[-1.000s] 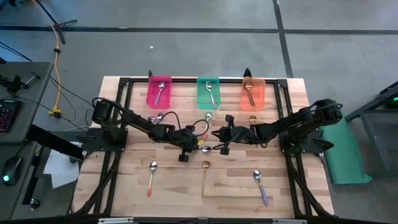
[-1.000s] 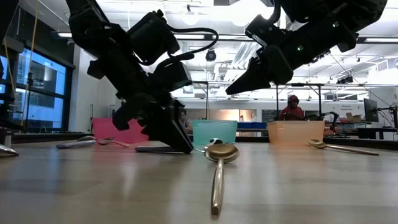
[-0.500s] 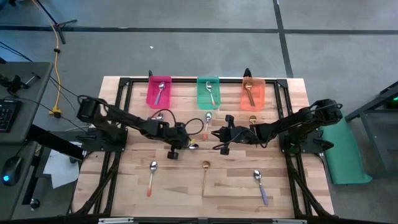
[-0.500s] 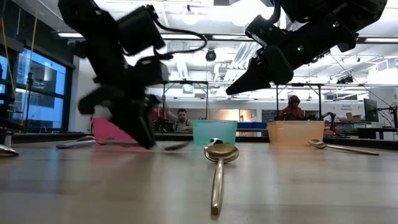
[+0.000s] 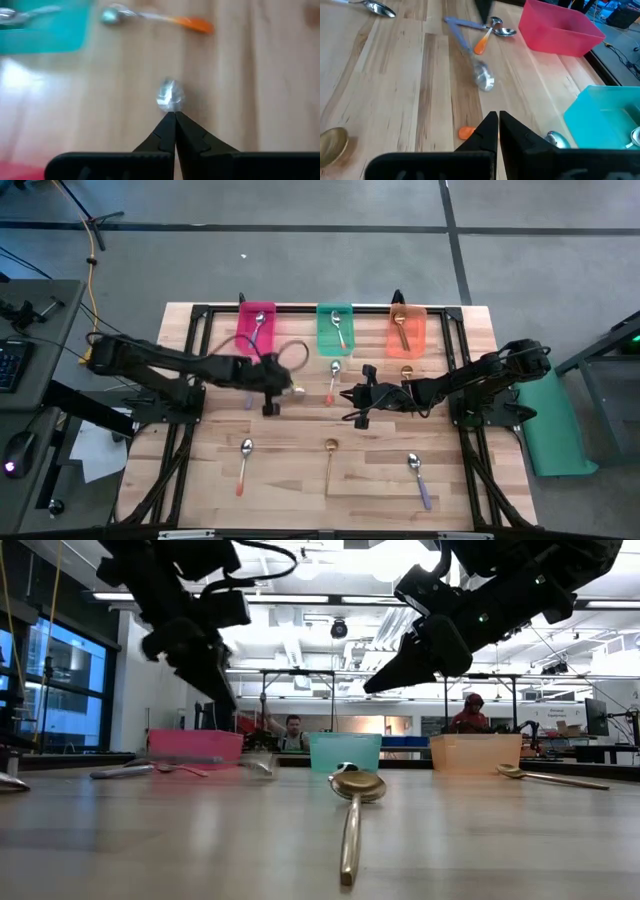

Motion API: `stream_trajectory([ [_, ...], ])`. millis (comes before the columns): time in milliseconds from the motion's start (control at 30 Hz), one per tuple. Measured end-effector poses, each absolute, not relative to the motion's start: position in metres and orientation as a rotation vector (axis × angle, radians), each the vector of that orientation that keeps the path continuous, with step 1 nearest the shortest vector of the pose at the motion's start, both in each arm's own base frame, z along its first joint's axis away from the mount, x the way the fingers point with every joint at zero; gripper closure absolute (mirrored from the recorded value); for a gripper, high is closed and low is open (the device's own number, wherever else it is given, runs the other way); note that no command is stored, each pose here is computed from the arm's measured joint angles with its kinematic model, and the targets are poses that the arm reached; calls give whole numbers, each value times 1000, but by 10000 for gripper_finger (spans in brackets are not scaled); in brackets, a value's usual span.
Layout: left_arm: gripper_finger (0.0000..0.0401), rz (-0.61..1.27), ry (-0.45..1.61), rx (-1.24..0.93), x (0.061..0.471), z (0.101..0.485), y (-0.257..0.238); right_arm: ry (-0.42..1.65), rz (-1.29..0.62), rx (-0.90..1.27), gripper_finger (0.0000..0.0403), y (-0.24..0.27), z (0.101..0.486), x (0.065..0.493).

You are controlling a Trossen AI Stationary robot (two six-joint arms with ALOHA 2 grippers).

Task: Sort silverware by color (type)
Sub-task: Put the violet spoon into the red bin

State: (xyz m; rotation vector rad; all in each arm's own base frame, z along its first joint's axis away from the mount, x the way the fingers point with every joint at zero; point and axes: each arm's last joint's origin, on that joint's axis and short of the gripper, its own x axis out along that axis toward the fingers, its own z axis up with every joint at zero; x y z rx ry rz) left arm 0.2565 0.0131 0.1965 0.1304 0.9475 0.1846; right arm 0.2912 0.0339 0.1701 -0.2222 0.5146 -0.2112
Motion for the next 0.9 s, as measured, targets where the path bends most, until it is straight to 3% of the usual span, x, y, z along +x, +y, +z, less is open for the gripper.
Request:
stream_trajectory([
  [233, 398, 346, 920, 42, 233, 218, 53, 522, -211, -220, 403, 34, 169, 291],
  [433, 397, 293, 980, -65, 231, 210, 59, 527, -212, -219, 403, 34, 169, 291],
  [633, 354, 320, 1038, -118, 244, 188, 63, 526, -215, -207, 403, 34, 169, 291],
  [900, 286, 223, 1139, 98, 260, 157, 69, 527, -216, -203, 403, 34, 169, 291],
])
